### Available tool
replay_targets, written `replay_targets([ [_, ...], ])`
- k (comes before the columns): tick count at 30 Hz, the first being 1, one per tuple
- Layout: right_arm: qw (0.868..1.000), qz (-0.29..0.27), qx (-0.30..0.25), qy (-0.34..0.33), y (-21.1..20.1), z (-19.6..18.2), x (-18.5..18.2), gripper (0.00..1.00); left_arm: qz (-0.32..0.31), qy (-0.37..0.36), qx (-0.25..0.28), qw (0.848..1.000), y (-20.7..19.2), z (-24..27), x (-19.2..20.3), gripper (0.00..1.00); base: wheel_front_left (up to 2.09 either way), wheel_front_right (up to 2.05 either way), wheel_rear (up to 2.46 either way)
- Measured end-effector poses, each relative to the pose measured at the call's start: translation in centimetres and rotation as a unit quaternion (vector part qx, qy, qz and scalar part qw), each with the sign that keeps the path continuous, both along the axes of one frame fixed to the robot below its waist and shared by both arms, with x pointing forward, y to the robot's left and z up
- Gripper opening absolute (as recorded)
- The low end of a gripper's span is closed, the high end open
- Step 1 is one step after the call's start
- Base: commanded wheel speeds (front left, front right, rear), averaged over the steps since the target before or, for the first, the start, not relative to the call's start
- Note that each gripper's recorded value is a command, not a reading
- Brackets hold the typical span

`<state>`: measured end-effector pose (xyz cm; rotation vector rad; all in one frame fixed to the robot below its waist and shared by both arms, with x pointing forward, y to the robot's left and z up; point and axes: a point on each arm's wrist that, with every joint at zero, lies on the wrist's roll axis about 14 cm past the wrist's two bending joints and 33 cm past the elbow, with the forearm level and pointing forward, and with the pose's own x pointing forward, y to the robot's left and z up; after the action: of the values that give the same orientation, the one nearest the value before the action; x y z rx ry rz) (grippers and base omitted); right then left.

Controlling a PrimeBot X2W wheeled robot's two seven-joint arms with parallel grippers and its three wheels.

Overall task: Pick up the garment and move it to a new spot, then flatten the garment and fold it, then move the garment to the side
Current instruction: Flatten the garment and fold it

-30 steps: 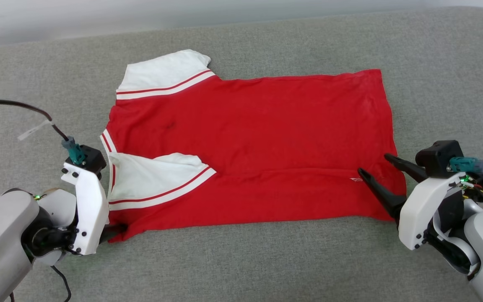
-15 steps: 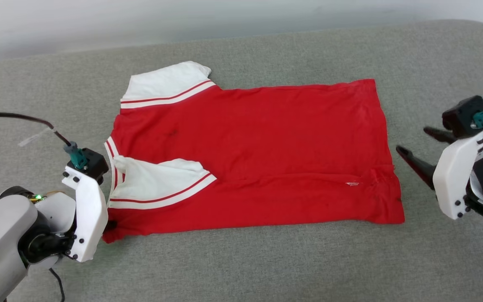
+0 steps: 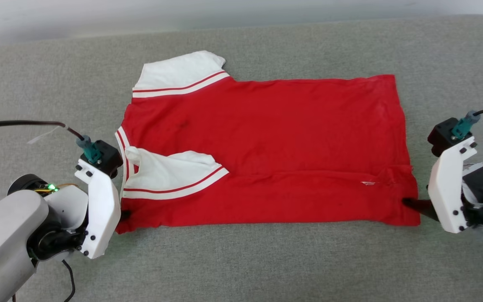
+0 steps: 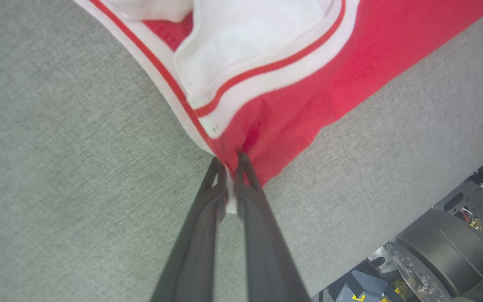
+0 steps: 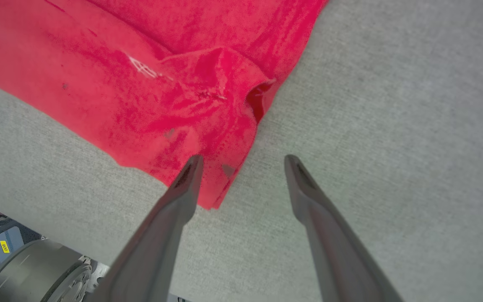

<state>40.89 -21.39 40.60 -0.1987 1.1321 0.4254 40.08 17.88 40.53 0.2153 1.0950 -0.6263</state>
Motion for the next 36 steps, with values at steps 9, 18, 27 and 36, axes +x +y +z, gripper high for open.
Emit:
replay_targets([
  [9,0.998,-0.02,0.028,0.044,2.2,-4.7,-0.7,1.0,0.008,0.01,0.0,1.0,0.4,-1.0,-0.3,0.0,0.0,0.0,0.0],
  [18,0.999,-0.013,0.033,-0.013,2.1,-3.0,-0.1,0.0,0.018,-0.008,-0.006,1.0,0.7,-0.1,-0.6,0.0,0.0,0.0,0.0],
  [27,0.997,0.005,0.028,-0.075,0.0,1.5,-1.6,0.0,0.002,-0.025,-0.013,1.0,0.5,1.8,-3.7,0.0,0.0,0.0,0.0],
  [36,0.999,-0.013,0.026,-0.023,-1.9,-0.6,-6.6,0.0,0.01,0.034,-0.03,0.999,-0.2,-0.8,-9.0,0.0,0.0,0.0,0.0],
])
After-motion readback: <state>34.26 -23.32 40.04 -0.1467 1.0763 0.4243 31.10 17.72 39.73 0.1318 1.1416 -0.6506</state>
